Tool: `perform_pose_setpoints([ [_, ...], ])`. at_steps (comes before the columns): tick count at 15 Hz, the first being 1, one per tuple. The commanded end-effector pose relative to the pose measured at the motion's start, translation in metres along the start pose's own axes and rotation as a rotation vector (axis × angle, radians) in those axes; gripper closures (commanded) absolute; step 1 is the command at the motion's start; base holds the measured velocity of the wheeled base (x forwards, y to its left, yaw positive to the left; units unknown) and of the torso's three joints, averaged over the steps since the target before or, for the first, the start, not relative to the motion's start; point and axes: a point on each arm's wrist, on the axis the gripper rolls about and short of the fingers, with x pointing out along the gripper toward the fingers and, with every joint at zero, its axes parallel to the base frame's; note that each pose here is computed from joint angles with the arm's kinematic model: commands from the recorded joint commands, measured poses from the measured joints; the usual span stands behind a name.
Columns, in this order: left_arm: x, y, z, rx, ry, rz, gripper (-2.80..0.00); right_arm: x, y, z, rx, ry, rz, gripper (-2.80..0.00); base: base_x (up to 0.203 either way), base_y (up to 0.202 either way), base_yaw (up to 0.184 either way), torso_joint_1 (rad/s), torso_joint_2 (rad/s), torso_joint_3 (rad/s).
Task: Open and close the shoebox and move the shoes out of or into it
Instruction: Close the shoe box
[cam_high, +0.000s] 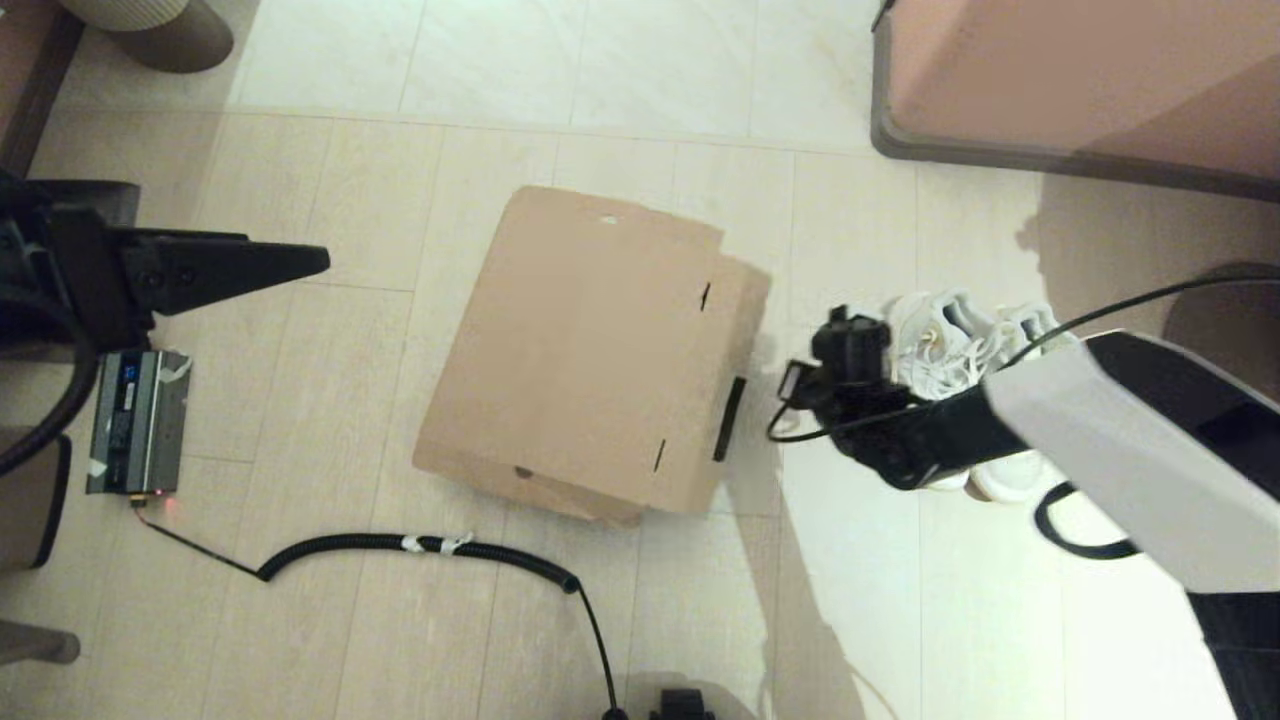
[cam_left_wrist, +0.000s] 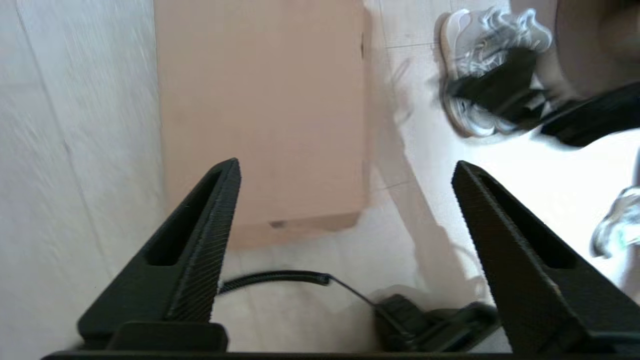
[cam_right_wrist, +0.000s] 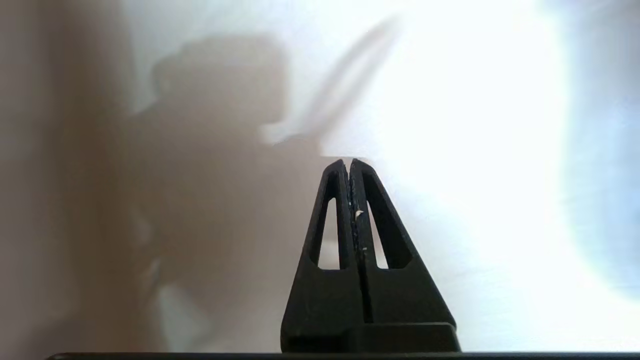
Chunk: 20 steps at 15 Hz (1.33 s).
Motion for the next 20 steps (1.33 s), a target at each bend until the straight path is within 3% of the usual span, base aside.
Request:
perform_pose_setpoints([
  [1,0.003,0.001,-0.004,-0.029,0.016,-0.004,-2.80,-0.044,-0.043,0.092,0.070,-0.148,-0.052,0.00,0.000,0.000,0.000,0.000,0.00,0.000],
  [3,0.009,0.003,-0.009,-0.073,0.042,-0.004,-2.80,-0.077,-0.087,0.126,0.067,-0.182,-0.111,0.00,0.000,0.000,0.000,0.000,0.00,0.000],
  [6,0.036,0.021,-0.020,-0.276,0.102,0.034,-2.80,-0.113,-0.114,0.129,0.051,-0.150,-0.104,0.00,0.000,0.000,0.000,0.000,0.00,0.000],
  [8,0.059,0.051,-0.032,-0.364,0.144,0.093,-2.80,-0.117,-0.116,0.127,0.052,-0.142,-0.061,0.00,0.000,0.000,0.000,0.000,0.00,0.000],
  [12,0.125,0.139,-0.079,-0.507,0.220,0.145,-2.80,-0.112,-0.108,0.119,0.052,-0.150,0.001,0.00,0.000,0.000,0.000,0.000,0.00,0.000],
  [15,0.168,0.189,-0.094,-0.691,0.172,0.097,-2.80,-0.096,-0.106,0.110,0.050,-0.151,0.052,0.00,0.000,0.000,0.000,0.000,0.00,0.000],
  [17,0.196,0.210,-0.122,-0.727,0.149,0.072,-2.80,-0.093,-0.099,0.105,0.050,-0.149,0.075,0.00,0.000,0.000,0.000,0.000,0.00,0.000],
  [20,0.238,0.232,-0.159,-0.723,0.113,0.080,-2.80,-0.097,-0.093,0.098,0.047,-0.132,0.095,0.00,0.000,0.000,0.000,0.000,0.00,0.000],
])
